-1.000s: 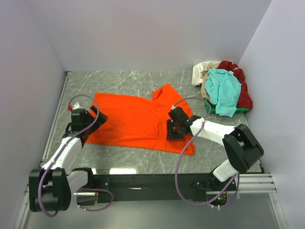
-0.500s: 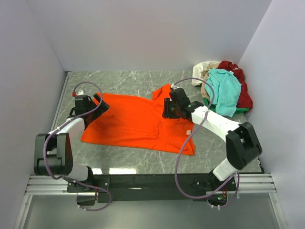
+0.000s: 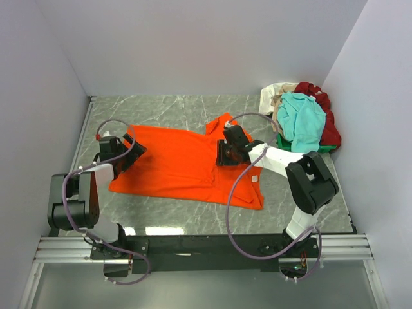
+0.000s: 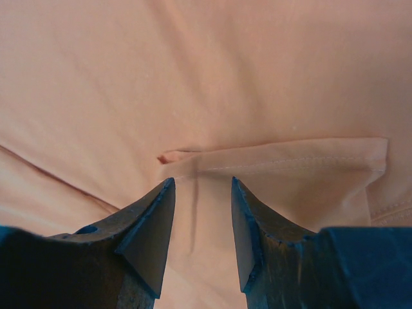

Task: Fold and stack the t-shirts
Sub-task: Fold the tshirt

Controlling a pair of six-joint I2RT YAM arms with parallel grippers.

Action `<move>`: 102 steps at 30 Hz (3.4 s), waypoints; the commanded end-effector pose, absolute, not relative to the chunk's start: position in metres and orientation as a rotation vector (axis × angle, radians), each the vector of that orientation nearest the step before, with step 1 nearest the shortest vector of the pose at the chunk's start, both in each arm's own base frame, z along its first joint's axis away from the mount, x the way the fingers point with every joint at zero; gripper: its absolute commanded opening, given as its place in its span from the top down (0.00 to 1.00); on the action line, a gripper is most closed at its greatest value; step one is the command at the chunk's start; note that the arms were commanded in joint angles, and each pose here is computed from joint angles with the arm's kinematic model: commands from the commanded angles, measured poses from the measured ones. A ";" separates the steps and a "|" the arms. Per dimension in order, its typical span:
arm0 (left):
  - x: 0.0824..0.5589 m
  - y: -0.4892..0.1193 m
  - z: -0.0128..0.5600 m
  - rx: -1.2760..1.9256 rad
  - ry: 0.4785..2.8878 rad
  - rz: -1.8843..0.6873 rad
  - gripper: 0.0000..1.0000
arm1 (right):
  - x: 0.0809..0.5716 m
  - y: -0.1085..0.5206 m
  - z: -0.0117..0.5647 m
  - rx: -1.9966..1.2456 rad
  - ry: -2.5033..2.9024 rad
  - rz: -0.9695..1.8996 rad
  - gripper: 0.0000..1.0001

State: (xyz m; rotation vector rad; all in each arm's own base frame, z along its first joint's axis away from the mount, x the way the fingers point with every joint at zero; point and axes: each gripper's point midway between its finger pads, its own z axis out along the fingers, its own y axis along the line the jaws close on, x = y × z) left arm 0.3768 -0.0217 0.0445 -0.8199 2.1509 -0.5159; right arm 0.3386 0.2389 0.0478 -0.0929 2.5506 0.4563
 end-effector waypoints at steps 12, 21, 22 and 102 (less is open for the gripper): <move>0.323 -0.015 0.012 -1.018 2.146 -0.572 0.00 | 0.293 0.222 0.000 -0.030 2.679 0.479 0.54; 0.306 -0.011 0.023 -1.020 2.122 -0.532 0.00 | 0.270 0.213 0.006 -0.022 2.683 0.483 0.54; 0.305 -0.010 0.025 -1.022 2.117 -0.527 0.00 | 0.269 0.213 0.007 -0.020 2.680 0.484 0.54; 0.441 0.050 0.110 -0.689 2.057 -0.211 0.01 | 0.571 0.190 0.048 -0.039 2.440 0.303 1.00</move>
